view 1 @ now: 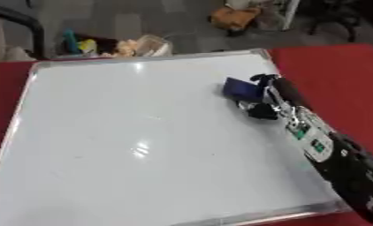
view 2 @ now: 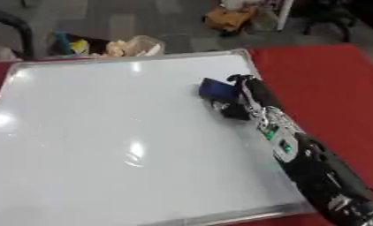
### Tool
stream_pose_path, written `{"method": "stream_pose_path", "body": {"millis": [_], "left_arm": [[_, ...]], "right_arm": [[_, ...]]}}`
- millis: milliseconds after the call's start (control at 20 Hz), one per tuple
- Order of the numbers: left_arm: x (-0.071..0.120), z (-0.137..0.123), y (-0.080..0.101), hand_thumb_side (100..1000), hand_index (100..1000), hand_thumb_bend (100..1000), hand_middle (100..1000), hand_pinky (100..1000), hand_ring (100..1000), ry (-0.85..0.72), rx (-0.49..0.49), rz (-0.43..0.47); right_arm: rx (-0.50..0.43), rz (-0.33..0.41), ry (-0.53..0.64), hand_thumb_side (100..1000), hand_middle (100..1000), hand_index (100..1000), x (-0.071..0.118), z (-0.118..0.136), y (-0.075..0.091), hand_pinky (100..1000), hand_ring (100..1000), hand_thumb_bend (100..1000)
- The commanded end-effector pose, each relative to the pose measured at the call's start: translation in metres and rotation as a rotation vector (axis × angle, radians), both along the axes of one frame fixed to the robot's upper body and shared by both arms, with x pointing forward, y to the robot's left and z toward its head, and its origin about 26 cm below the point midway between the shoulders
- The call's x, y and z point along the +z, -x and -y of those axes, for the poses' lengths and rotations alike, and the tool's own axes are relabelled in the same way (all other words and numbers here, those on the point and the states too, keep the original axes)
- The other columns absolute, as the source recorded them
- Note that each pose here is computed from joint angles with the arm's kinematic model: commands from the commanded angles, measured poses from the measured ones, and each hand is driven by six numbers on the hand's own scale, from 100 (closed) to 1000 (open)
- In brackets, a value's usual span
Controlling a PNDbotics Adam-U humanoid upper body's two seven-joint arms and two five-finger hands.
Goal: Wipe the whiteboard clean with a brush.
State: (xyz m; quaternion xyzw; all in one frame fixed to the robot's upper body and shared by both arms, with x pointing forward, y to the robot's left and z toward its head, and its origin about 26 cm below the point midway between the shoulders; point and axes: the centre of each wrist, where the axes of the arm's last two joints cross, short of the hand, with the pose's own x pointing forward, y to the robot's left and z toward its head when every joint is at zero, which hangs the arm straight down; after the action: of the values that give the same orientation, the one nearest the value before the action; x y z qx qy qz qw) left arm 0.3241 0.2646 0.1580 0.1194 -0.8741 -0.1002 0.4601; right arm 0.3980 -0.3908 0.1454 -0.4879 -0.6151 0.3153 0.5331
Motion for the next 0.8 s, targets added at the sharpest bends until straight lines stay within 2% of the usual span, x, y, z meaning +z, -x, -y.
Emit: {"method": "stream_pose_path", "body": {"millis": [50, 800], "left_arm": [[0.0078, -0.0017, 0.0018, 914, 646, 306, 514, 435, 592, -0.007, 0.003, 0.028], [0.0084, -0.0017, 0.0016, 915, 646, 307, 513, 434, 593, -0.008, 0.002, 0.031]], "right_arm": [[-0.051, -0.103, -0.025, 558, 592, 841, -0.0308, 0.0123, 0.0049, 502, 738, 348], [-0.037, -0.08, -0.007, 545, 534, 779, -0.028, 0.0055, 0.0019, 484, 697, 275]]}}
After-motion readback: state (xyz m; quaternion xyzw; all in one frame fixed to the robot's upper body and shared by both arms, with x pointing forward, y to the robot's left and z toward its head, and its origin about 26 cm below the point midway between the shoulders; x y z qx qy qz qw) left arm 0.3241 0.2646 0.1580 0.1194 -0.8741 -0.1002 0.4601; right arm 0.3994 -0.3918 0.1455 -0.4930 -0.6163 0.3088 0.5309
